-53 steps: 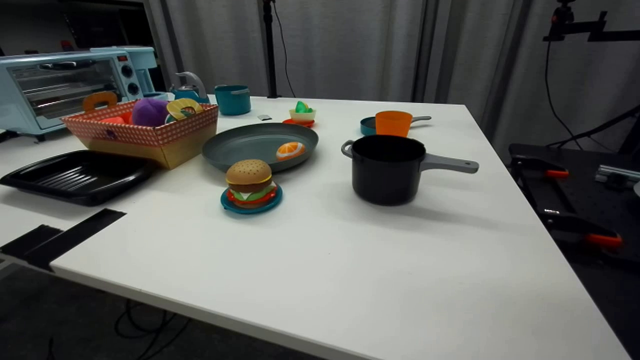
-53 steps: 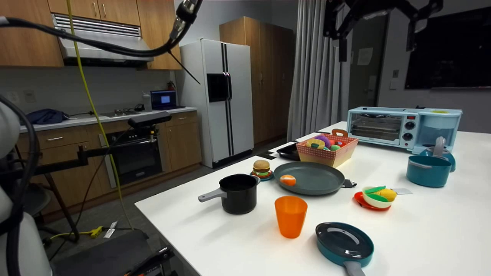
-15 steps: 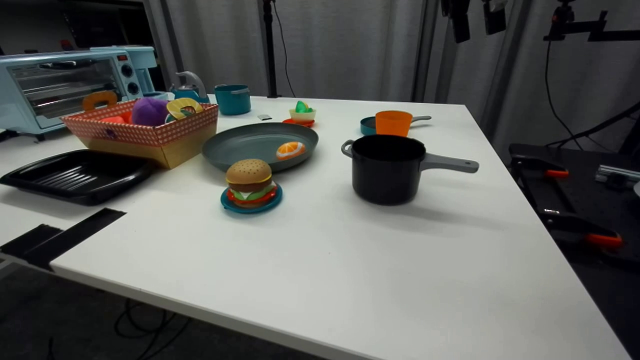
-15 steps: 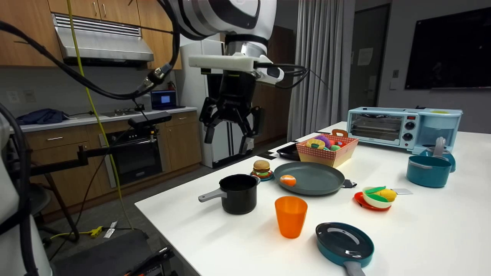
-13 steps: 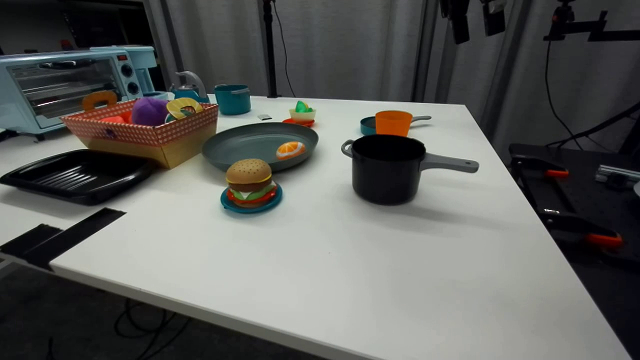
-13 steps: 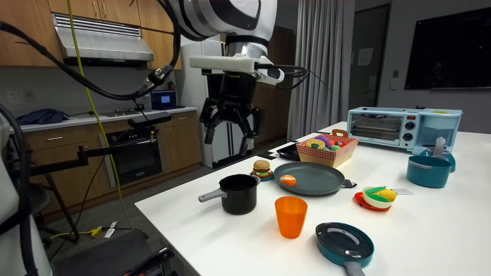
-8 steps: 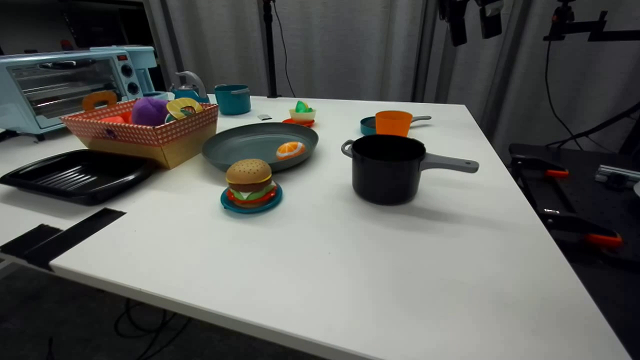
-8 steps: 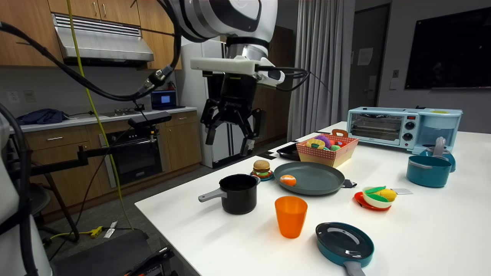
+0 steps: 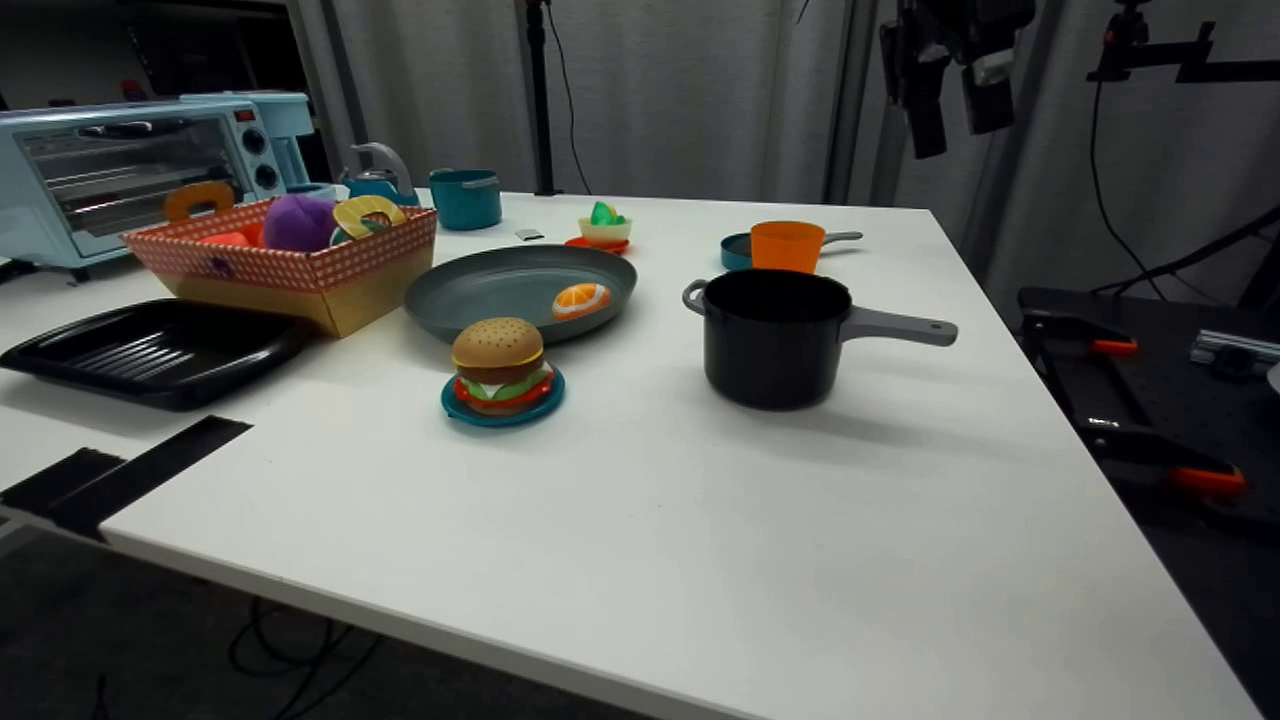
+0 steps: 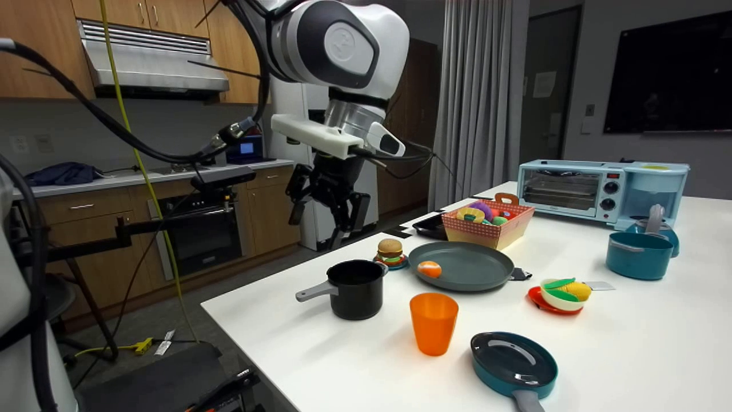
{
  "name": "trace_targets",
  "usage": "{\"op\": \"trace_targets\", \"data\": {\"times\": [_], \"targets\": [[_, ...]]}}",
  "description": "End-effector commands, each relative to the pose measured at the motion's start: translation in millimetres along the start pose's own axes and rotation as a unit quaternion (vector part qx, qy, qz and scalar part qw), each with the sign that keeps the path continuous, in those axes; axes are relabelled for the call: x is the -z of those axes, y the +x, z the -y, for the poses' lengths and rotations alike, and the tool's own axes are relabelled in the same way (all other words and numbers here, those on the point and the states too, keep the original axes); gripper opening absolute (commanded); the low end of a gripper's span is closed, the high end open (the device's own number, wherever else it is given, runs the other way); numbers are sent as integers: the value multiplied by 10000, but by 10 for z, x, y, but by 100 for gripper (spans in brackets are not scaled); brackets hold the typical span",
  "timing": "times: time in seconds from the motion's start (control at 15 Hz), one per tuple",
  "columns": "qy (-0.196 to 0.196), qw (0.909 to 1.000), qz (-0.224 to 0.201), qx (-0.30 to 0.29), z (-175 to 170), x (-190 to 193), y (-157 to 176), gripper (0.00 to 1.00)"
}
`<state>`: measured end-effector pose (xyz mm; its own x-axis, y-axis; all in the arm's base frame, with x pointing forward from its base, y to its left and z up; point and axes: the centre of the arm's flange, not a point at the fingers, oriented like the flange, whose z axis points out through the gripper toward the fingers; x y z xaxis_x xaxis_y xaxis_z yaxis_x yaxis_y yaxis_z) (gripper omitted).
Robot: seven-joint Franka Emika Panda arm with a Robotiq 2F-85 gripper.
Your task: Pour the contents of the black pot into the grey plate
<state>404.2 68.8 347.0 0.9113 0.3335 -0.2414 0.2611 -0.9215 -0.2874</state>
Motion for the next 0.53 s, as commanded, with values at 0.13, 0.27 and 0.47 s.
{"op": "trace_targets", "data": {"times": [0.13,0.27,0.47], "targets": [[415,9984,-280,-264,134,-310,-387,100],[534,9972,-465,-261,141,-419,-362,100],[344,9950,-928,-131,114,-605,-162,100]]}}
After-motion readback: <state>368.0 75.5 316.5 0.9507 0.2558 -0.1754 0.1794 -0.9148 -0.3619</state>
